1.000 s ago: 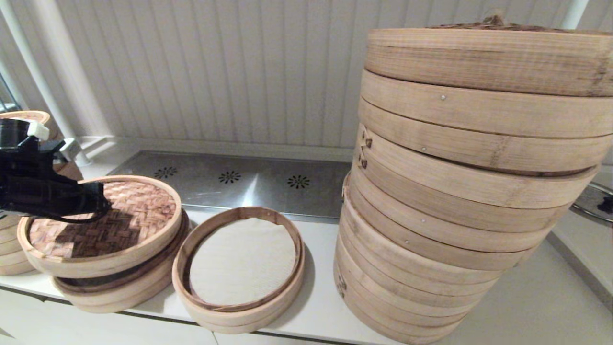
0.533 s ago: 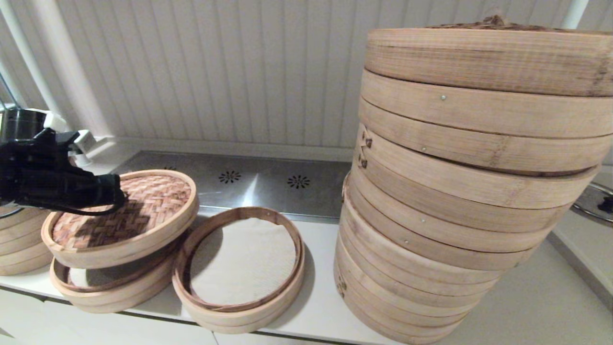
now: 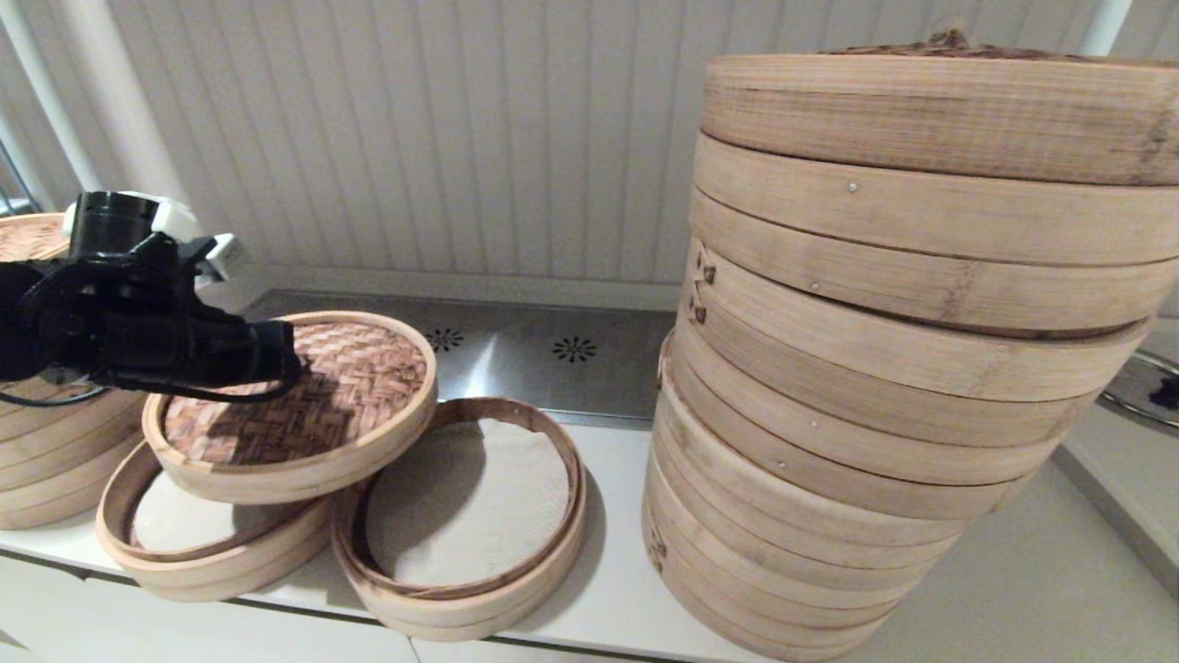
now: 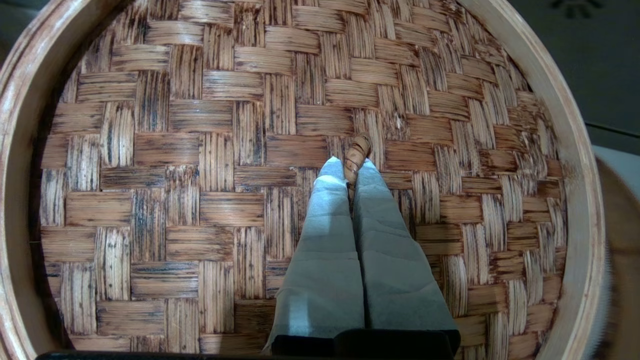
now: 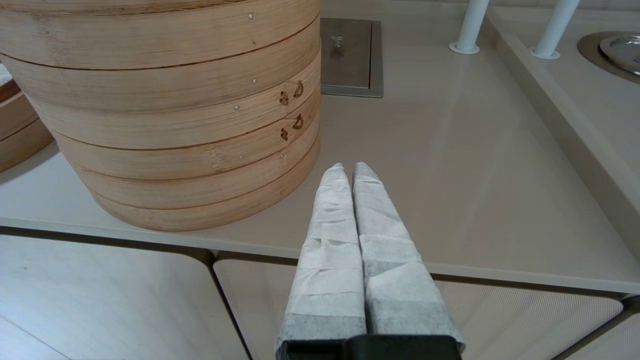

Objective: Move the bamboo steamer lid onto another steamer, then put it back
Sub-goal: Put the steamer

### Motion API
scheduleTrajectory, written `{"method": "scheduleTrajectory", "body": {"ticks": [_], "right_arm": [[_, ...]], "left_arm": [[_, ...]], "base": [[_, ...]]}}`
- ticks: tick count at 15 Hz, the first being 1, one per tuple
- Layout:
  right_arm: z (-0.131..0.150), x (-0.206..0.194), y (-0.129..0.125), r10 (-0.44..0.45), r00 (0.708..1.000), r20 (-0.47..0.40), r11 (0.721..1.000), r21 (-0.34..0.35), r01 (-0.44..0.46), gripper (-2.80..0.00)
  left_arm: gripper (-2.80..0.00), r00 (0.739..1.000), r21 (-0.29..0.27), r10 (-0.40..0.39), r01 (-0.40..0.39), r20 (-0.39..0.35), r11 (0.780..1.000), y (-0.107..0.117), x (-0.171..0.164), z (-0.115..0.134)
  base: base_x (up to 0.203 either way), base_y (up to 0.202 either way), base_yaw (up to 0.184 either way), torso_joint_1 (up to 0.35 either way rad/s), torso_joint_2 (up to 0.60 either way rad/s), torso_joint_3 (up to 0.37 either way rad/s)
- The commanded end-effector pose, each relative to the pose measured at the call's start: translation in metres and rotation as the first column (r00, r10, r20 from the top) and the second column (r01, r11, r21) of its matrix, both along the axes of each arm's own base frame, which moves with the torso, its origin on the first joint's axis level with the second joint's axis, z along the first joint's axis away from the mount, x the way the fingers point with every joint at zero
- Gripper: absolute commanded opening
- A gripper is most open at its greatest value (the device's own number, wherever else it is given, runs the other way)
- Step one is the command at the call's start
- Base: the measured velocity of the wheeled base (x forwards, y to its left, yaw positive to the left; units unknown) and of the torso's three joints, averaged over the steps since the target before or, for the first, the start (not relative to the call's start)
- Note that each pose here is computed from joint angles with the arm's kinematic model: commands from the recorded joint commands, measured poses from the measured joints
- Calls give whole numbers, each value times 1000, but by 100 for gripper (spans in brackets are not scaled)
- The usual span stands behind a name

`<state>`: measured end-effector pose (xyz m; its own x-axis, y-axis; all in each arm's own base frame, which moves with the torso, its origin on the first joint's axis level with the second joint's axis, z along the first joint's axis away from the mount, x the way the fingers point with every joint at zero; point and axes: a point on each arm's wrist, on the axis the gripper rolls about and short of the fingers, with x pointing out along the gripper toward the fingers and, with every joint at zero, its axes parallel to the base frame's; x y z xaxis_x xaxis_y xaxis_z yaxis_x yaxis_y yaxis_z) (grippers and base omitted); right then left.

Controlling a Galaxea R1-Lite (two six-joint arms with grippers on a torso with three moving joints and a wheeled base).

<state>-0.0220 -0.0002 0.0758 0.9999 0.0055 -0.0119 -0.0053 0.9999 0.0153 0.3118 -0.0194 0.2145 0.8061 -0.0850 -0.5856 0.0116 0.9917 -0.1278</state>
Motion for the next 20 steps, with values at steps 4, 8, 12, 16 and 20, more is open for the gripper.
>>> {"method": "scheduleTrajectory", "body": {"ticks": [4, 8, 12, 16, 20], "right_arm": [[0, 0, 0, 1, 1000, 0, 1000, 0, -1, -280], [0, 0, 0, 1, 1000, 1, 1000, 0, -1, -280], [0, 0, 0, 1, 1000, 1, 1000, 0, -1, -280], [0, 0, 0, 1, 1000, 1, 1000, 0, -1, -280], [0, 0, 0, 1, 1000, 1, 1000, 0, -1, -280]], "left_arm": [[-280, 998, 17, -67, 67, -4, 998, -40, -3, -2], [-280, 995, 22, -96, 96, -25, 995, -65, -4, -9], [-280, 990, 19, -138, 139, -37, 990, -87, -9, -17], [-280, 981, 2, -186, 186, -58, 983, -107, -18, -23], [-280, 979, 1, -195, 196, -57, 981, -110, -19, -33]], "base": [[0, 0, 0, 0, 0, 0], [0, 0, 0, 0, 0, 0], [0, 0, 0, 0, 0, 0], [0, 0, 0, 0, 0, 0], [0, 0, 0, 0, 0, 0]]}}
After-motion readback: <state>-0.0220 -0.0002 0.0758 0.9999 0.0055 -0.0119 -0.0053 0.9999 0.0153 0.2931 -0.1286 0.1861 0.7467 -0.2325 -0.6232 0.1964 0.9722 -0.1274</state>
